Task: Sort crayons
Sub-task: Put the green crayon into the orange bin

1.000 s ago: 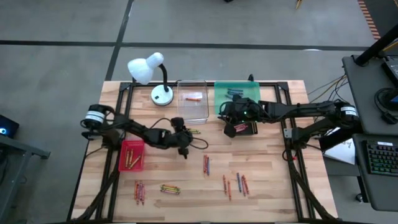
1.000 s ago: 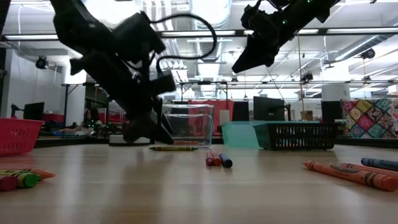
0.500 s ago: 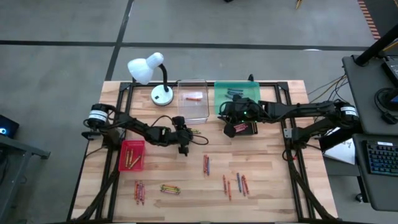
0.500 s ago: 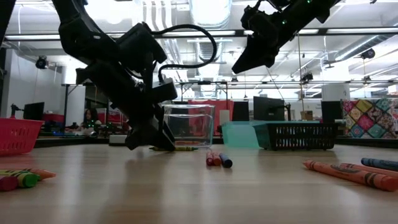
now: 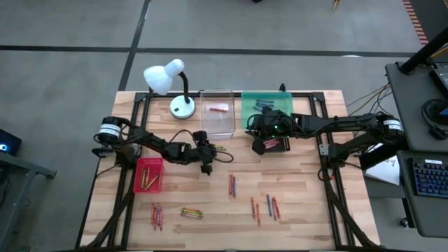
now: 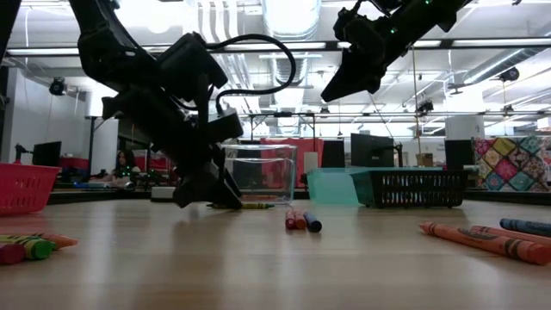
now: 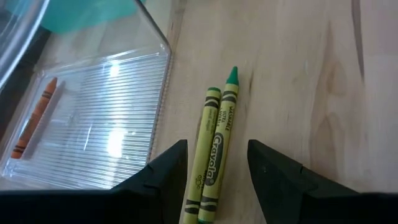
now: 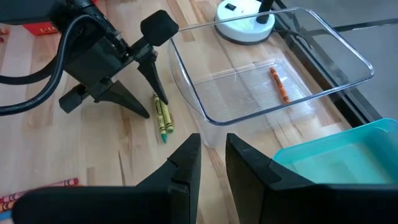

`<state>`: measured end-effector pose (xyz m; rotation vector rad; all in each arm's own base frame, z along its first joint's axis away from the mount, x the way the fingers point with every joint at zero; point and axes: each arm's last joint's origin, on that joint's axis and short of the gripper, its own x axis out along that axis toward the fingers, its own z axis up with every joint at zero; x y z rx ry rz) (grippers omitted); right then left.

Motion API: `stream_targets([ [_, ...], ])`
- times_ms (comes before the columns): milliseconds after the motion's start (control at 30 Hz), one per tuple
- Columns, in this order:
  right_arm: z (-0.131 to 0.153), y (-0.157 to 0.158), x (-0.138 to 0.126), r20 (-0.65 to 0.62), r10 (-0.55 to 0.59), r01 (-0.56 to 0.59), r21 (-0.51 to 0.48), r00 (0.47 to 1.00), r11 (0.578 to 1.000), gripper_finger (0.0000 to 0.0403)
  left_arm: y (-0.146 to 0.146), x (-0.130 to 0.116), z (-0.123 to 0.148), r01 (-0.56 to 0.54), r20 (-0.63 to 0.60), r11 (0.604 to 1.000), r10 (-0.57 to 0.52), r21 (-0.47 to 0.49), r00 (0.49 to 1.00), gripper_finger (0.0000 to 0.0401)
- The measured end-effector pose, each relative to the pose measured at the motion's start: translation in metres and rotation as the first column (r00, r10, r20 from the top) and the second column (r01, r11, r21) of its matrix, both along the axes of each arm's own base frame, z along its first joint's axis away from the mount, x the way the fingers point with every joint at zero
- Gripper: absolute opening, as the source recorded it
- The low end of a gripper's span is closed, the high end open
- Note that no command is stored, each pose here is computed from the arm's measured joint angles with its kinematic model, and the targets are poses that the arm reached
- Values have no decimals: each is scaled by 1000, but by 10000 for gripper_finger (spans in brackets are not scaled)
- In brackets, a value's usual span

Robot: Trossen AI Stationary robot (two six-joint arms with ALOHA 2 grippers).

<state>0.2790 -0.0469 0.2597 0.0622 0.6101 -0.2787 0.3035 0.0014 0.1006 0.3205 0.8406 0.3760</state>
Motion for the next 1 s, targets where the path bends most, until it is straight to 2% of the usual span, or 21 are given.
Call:
stream_targets([
  [367,0,0,0,0,0,0,0,1000,1000,66,-4,1,17,21,52,1000,-20,-8,998,151],
  [500,0,0,0,0,0,0,0,1000,1000,66,-6,-3,14,34,-1,999,-34,-14,999,132],
  [700,0,0,0,1,1,-1,-1,1000,1000,66,-5,-2,5,20,-17,999,-21,-34,1000,101],
  [1000,0,0,0,2,1,-1,0,1000,1000,66,-6,-2,2,24,-21,999,-25,-41,999,83],
])
